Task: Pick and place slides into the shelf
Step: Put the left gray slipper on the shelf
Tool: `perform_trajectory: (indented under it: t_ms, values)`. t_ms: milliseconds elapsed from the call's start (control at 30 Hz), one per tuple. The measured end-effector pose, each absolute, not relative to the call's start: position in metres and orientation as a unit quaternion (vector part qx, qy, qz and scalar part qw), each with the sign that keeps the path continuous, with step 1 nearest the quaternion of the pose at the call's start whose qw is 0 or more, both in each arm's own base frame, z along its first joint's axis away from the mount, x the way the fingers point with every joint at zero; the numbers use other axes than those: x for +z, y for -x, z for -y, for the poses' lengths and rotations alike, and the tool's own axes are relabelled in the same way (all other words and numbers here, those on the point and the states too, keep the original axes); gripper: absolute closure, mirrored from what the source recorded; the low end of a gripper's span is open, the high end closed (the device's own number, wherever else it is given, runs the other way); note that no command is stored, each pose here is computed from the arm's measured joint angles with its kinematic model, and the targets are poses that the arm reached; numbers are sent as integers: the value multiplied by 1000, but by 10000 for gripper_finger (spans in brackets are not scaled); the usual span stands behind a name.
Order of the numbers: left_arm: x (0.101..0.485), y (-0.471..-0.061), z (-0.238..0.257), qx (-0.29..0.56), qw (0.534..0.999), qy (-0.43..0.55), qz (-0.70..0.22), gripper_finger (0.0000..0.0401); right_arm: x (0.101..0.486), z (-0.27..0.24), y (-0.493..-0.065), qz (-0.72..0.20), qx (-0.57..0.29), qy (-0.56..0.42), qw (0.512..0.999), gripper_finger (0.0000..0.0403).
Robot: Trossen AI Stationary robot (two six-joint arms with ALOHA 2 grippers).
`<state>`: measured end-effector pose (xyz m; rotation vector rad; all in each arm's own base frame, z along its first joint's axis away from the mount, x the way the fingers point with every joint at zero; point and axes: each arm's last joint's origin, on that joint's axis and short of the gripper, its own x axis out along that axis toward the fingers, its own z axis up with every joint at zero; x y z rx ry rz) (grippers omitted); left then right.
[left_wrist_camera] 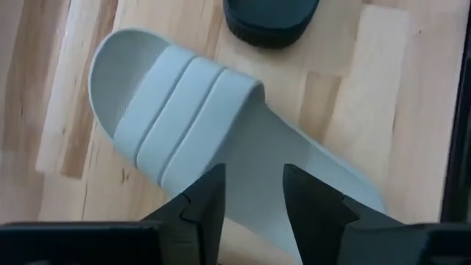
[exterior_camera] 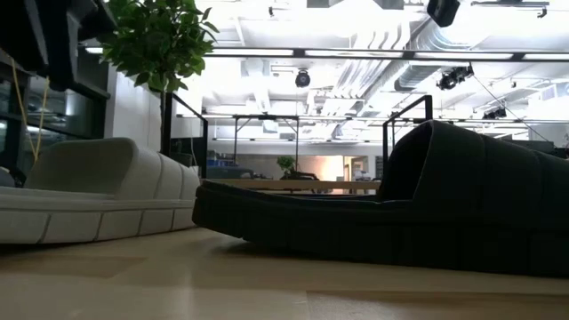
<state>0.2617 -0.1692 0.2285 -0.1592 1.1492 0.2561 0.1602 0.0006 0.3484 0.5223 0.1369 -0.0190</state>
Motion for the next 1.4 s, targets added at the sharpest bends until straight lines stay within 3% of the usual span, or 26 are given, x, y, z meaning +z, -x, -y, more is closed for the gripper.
perform_trajectory:
  t_ms: [400,733,1100,1400]
  values:
    - [281,-262,200,105,873,58,-473,364,348,0,-160,-68,-15,-283,956,402]
    - [255,-257,220,138,860,7,-491,398,346,1,-160,-71,-35,-275,958,402]
    - [208,-268,229,174,828,-77,-528,398,345,1,-160,-75,-44,-277,957,402]
    - [204,-276,219,185,825,-105,-524,381,344,1,-160,-78,-49,-269,959,402]
